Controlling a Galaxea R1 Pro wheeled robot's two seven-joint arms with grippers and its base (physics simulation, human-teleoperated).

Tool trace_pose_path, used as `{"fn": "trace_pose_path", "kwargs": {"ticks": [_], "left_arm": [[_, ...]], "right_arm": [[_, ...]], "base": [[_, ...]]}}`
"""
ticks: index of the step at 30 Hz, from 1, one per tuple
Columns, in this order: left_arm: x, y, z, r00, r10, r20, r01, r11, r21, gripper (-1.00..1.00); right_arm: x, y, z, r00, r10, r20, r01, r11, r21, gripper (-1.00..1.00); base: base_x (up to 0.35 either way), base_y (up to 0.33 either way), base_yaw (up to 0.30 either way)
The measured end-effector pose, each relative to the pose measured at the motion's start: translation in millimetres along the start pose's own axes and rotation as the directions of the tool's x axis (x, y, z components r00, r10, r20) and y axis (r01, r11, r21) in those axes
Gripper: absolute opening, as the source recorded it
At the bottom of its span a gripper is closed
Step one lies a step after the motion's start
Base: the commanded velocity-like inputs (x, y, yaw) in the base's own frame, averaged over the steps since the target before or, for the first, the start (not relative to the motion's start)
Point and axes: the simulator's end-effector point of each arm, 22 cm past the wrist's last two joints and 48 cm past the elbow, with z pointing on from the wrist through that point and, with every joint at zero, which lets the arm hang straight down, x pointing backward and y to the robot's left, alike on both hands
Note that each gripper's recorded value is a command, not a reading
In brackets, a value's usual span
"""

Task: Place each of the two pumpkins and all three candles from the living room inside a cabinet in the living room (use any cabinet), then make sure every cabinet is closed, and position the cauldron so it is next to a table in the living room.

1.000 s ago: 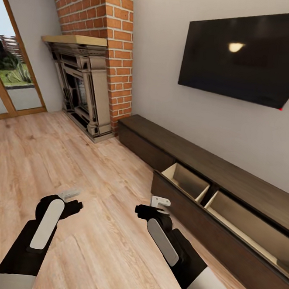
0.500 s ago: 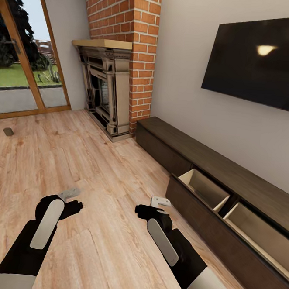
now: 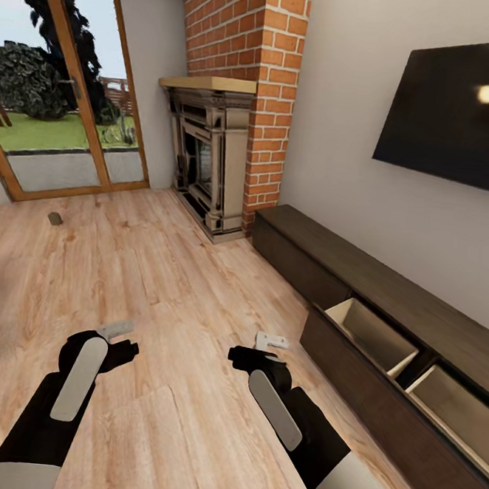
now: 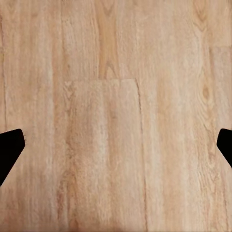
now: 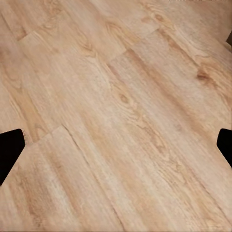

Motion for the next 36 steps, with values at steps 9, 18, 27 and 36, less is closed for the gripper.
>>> {"fn": "trace_pose_path", "kwargs": {"ticks": [9, 18, 27, 36], "left_arm": [[-4, -1, -5.4, 1.000, -0.003, 0.011, 0.003, 1.000, 0.006, 1.00], [-5, 0, -8.7, 1.000, -0.006, 0.013, 0.006, 1.000, 0.008, 1.00], [-2, 0, -9.2, 1.000, -0.004, 0.006, 0.004, 1.000, 0.006, 1.00], [1, 1, -6.6, 1.000, -0.002, -0.005, 0.002, 1.000, 0.002, 1.00]], "right_arm": [[-6, 1, -4.9, 1.000, -0.002, 0.013, 0.002, 1.000, -0.002, 1.00], [-11, 3, -10.3, 1.000, -0.004, 0.027, 0.004, 1.000, -0.003, 1.00], [-16, 4, -15.1, 0.999, -0.004, 0.038, 0.005, 1.000, -0.005, 1.00], [-16, 4, -15.7, 0.999, -0.006, 0.039, 0.006, 1.000, -0.005, 1.00]], "base": [[0.000, 0.000, 0.163], [0.098, 0.000, 0.143], [0.303, 0.000, 0.107], [0.328, 0.000, 0.033]]}}
